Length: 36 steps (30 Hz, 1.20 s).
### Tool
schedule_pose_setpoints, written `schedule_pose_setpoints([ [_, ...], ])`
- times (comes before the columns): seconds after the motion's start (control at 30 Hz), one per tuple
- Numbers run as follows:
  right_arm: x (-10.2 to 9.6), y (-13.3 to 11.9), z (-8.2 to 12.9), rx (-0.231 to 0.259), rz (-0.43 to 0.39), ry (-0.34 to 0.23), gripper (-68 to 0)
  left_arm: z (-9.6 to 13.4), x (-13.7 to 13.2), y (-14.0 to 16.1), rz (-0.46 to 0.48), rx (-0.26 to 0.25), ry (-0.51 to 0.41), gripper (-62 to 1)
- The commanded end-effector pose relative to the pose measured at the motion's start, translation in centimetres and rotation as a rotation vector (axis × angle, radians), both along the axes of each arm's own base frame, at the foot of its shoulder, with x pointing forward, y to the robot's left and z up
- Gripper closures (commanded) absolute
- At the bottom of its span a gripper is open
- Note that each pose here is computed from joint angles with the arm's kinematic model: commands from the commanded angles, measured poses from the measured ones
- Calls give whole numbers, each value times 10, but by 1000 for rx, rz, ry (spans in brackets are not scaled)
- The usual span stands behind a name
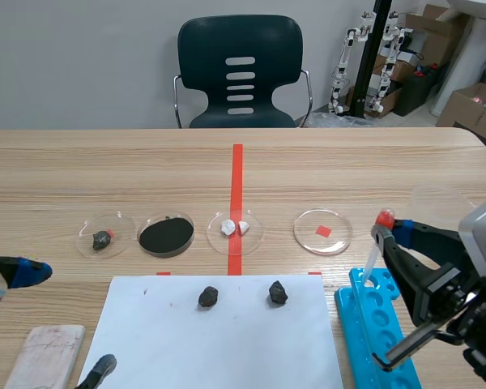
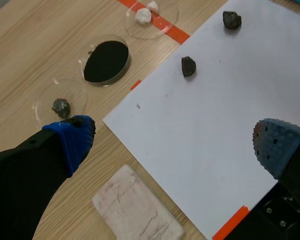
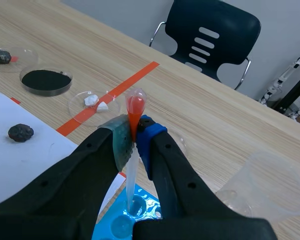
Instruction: Pick up the dropper by the top with the right hand
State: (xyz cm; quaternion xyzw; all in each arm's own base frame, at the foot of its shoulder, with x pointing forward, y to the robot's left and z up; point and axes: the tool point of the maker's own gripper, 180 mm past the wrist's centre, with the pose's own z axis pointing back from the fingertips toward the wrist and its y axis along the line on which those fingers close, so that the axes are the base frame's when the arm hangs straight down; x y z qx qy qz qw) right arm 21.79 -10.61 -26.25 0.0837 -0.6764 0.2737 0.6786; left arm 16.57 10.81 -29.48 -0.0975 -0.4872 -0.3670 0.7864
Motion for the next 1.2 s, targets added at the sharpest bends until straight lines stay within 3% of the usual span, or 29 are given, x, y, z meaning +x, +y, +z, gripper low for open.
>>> schedule_pose_setpoints([
  [0.0,0,4,17,14,10,-47,-2,5,2,-2,5,-12,-11,-623],
  [0.13,-7,12,32,19,31,-66,-2,-1,1,2,12,12,15,-623],
  [0.53,-20,34,81,23,70,-114,-2,-1,1,2,12,13,17,-623],
  [0.8,-22,32,91,7,20,-90,-2,-1,1,2,12,14,16,-623],
  [0.93,-21,30,92,40,1,-65,-2,-1,1,1,11,12,13,-623],
  [1.17,-20,29,88,36,-7,-44,-2,1,2,1,10,6,6,-623],
])
